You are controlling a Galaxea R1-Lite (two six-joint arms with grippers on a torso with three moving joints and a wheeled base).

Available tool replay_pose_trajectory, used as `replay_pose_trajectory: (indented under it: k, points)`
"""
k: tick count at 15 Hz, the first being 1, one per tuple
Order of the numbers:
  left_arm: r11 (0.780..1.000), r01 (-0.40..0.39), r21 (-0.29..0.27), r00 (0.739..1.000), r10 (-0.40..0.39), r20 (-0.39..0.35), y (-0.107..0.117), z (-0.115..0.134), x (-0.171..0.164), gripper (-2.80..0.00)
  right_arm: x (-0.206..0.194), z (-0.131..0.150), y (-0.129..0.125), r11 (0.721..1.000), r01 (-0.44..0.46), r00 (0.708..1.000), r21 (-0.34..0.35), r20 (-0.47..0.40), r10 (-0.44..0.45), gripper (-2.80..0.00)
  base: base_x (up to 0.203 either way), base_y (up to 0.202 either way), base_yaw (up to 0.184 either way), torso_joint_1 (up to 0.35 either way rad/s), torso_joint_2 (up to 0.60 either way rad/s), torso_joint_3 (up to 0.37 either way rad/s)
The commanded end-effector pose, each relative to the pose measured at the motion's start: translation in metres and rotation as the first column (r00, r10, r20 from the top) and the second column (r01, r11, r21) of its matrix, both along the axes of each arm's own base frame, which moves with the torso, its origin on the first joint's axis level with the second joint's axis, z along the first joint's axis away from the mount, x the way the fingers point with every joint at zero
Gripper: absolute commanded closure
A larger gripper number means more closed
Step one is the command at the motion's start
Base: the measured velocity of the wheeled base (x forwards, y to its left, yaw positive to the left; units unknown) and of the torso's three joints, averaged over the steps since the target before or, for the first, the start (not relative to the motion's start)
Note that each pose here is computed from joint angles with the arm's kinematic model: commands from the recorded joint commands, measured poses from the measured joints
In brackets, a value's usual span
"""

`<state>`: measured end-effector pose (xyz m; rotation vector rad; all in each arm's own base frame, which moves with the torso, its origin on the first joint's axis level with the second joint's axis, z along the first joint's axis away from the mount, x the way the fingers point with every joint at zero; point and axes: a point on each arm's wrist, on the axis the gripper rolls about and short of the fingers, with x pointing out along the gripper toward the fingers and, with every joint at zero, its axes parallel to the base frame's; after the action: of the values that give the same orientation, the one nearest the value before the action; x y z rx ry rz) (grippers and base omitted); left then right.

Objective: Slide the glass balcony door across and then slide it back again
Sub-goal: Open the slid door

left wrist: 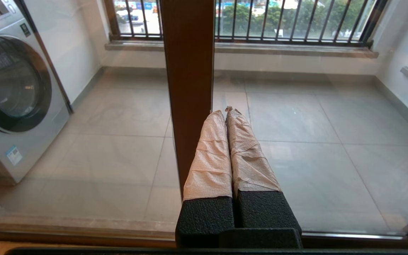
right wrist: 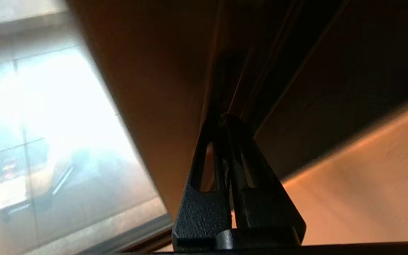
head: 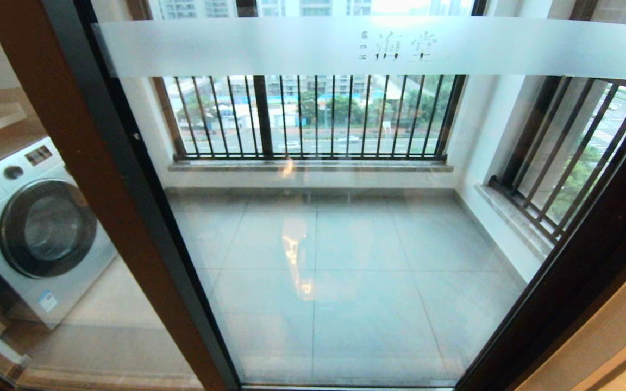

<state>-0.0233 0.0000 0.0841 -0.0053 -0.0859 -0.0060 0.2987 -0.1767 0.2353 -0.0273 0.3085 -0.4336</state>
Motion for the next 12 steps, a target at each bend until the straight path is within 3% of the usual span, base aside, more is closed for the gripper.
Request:
replay_pose_trajectory:
  k: [1, 12]
  points:
    - [1.0, 0.0, -0.001, 0.999, 0.0, -0.034, 0.0, -0.009, 0.003, 0.0, -0.012, 0.007, 0.007, 1.0, -0.004, 1.0, -0.011, 0.014, 0.004, 0.0, 0.0, 0.0, 0.0, 0.0, 0.0, 0.0]
    - [1.0, 0.0, -0.001, 0.999, 0.0, -0.034, 0.0, -0.009, 0.003, 0.0, 0.011, -0.003, -0.008, 0.999, 0.036, 0.999, -0.028, 0.018, -0.035, 0.0, 0.0, 0.0, 0.0, 0.0, 0.0, 0.0]
